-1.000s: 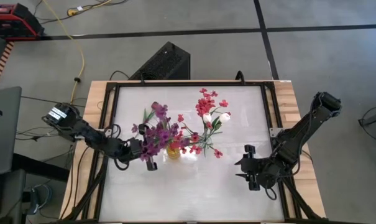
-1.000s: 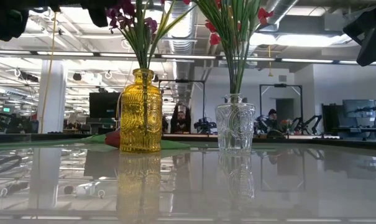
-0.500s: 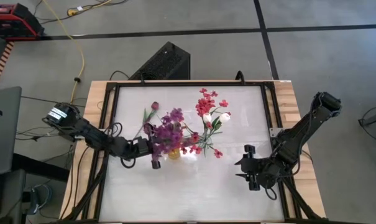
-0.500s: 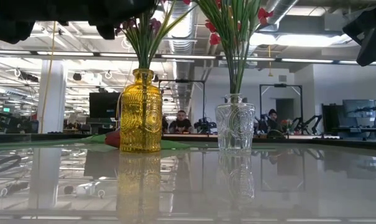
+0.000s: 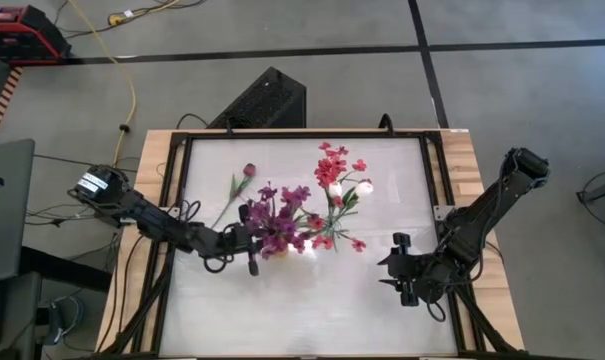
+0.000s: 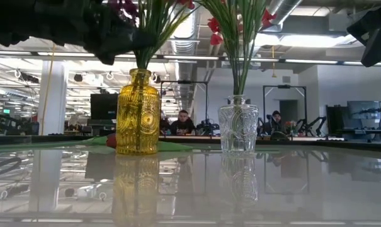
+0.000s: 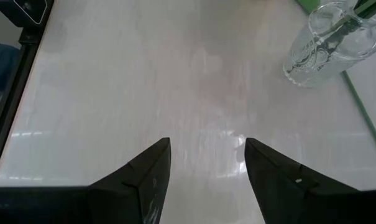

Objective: Sort flowers into vase by color
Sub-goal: Put the violet flowers into the yellow vase, then put the top violet tulip into the yellow vase

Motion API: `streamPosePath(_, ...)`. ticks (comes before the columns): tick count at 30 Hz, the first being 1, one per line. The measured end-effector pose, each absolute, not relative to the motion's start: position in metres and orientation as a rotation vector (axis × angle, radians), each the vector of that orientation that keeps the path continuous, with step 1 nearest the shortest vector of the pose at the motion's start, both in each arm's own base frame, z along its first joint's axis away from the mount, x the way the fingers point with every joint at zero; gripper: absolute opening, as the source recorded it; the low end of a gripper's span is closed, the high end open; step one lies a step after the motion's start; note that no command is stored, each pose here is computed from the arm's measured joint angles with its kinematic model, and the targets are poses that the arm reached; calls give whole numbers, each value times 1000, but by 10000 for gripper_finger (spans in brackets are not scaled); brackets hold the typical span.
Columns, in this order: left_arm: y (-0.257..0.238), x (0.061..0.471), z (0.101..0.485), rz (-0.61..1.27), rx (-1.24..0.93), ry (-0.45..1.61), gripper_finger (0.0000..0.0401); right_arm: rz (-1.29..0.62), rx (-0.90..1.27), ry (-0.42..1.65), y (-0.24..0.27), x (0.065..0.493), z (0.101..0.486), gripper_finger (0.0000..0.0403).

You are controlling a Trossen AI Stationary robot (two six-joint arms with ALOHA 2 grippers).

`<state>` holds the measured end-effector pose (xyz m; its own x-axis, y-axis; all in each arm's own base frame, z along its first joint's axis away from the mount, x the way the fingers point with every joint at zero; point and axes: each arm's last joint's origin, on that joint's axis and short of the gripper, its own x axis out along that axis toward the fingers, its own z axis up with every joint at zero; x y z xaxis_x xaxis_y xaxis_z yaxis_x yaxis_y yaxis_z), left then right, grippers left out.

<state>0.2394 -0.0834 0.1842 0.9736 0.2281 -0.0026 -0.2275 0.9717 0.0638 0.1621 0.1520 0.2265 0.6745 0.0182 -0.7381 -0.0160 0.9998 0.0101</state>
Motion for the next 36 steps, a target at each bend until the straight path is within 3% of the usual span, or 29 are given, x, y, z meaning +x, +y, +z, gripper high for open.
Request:
streamPosePath(14,-82,238,177,258,2,79,43,26,20,814,153,163,228,232)
streamPosePath(28,-75,215,192,159,-156,229,146,30,28,807,154,164,228,232)
streamPosePath(36,-69,192,197,62,-269,385,153,32,30,804,154,164,229,232)
